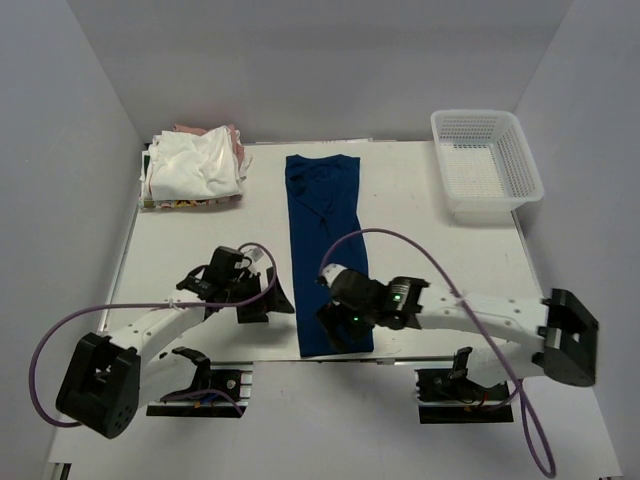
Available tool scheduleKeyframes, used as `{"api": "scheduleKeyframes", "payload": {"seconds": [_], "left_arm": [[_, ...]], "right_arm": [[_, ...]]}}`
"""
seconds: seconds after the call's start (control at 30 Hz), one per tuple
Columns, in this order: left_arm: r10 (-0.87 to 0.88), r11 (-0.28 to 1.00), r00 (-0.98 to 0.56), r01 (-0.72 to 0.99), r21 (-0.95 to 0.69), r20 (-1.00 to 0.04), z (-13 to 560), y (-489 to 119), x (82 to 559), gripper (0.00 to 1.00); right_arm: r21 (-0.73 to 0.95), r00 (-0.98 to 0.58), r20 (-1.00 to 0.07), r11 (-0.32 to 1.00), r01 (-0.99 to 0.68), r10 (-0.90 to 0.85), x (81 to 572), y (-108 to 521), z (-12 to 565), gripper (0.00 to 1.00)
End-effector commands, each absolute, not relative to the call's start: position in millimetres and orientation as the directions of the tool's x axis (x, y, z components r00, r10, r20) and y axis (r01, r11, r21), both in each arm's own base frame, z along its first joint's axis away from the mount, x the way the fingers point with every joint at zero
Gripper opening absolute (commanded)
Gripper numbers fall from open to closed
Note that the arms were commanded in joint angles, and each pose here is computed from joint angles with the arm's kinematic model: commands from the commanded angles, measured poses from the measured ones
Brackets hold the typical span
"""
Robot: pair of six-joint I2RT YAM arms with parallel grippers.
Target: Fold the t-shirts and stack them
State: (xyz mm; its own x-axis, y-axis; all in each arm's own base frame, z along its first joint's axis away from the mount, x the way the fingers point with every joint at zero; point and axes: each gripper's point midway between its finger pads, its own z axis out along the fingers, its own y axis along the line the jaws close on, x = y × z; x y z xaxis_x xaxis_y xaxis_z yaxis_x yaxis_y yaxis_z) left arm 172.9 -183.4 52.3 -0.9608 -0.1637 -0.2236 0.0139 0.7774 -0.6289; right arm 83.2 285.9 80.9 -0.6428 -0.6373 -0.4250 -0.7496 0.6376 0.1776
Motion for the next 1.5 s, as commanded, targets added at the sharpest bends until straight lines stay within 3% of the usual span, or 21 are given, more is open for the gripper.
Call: {"api": "scheduleKeyframes", "payload": {"seconds": [0.0,0.13,0.33,0.43,0.5,0.7,0.93,1.0,1.03,1.07,1.13,1.2,1.4,1.47], "left_arm": [[-0.109,0.709,-0.982,0.031,-0.705,-0.154,60.4,-197.9,140.7,1.0],[-0.043,0.687,-0.996,0.028,-0.726,-0.079,53.5,-209.1,111.4,1.0],[0.038,0.736,-0.999,0.037,-0.676,-0.013,35.6,-226.1,92.3,0.96],[0.106,0.788,-0.994,0.066,-0.612,0.029,21.2,-236.0,80.4,0.89],[0.125,0.809,-0.99,0.067,-0.583,0.059,13.7,-240.5,76.1,0.79],[0.109,0.886,-0.99,0.057,-0.46,0.087,-10.7,-232.1,66.2,0.53],[0.083,0.902,-0.991,0.03,-0.43,0.104,-24.0,-232.1,63.9,0.42],[0.087,0.9,-0.99,0.029,-0.434,0.115,-24.5,-234.4,60.6,0.33],[0.078,0.901,-0.99,0.019,-0.433,0.119,-24.3,-234.8,60.6,0.17],[0.074,0.907,-0.99,0.017,-0.421,0.119,-25.6,-232.2,60.4,0.09],[0.059,0.917,-0.99,0.003,-0.399,0.129,-23.2,-227.9,56.6,0.0],[0.045,0.924,-0.99,-0.01,-0.382,0.133,-25.4,-220.4,52.6,0.0],[0.023,0.919,-0.991,-0.031,-0.392,0.134,-22.3,-216.6,46.4,0.0],[0.011,0.922,-0.989,-0.046,-0.384,0.144,-24.1,-214.2,44.3,0.0]], "right_arm": [[0.206,-0.728,-0.457,0.736,-0.645,-0.51,88.4,259.3,85.1,0.9],[0.255,-0.801,-0.456,0.805,-0.536,-0.389,82.2,227.6,83.5,0.9],[0.265,-0.819,-0.515,0.861,-0.434,-0.254,102.7,213.2,71.1,0.78],[0.273,-0.83,-0.486,0.855,-0.44,-0.272,104.8,221.5,58.9,0.74],[0.253,-0.847,-0.458,0.874,-0.415,-0.269,107.0,220.9,47.6,0.72],[0.327,-0.887,-0.398,0.868,-0.375,-0.233,100.1,224.5,28.4,0.52],[0.378,-0.92,-0.278,0.849,-0.37,-0.277,77.6,224.0,9.5,0.39],[0.366,-0.925,-0.257,0.858,-0.36,-0.279,76.4,220.2,6.1,0.25],[0.361,-0.926,-0.254,0.861,-0.358,-0.279,75.5,218.4,5.6,0.18],[0.337,-0.941,-0.221,0.885,-0.322,-0.258,71.0,208.5,4.2,0.0],[0.304,-0.948,-0.218,0.907,-0.292,-0.232,69.2,192.8,5.0,0.0],[0.267,-0.967,-0.163,0.935,-0.232,-0.193,57.2,172.9,-1.4,0.0],[0.345,-0.985,-0.159,0.931,-0.117,-0.065,42.9,158.7,11.0,0.0],[0.353,-0.987,-0.157,0.931,-0.092,-0.037,42.9,157.4,12.9,0.12]]}}
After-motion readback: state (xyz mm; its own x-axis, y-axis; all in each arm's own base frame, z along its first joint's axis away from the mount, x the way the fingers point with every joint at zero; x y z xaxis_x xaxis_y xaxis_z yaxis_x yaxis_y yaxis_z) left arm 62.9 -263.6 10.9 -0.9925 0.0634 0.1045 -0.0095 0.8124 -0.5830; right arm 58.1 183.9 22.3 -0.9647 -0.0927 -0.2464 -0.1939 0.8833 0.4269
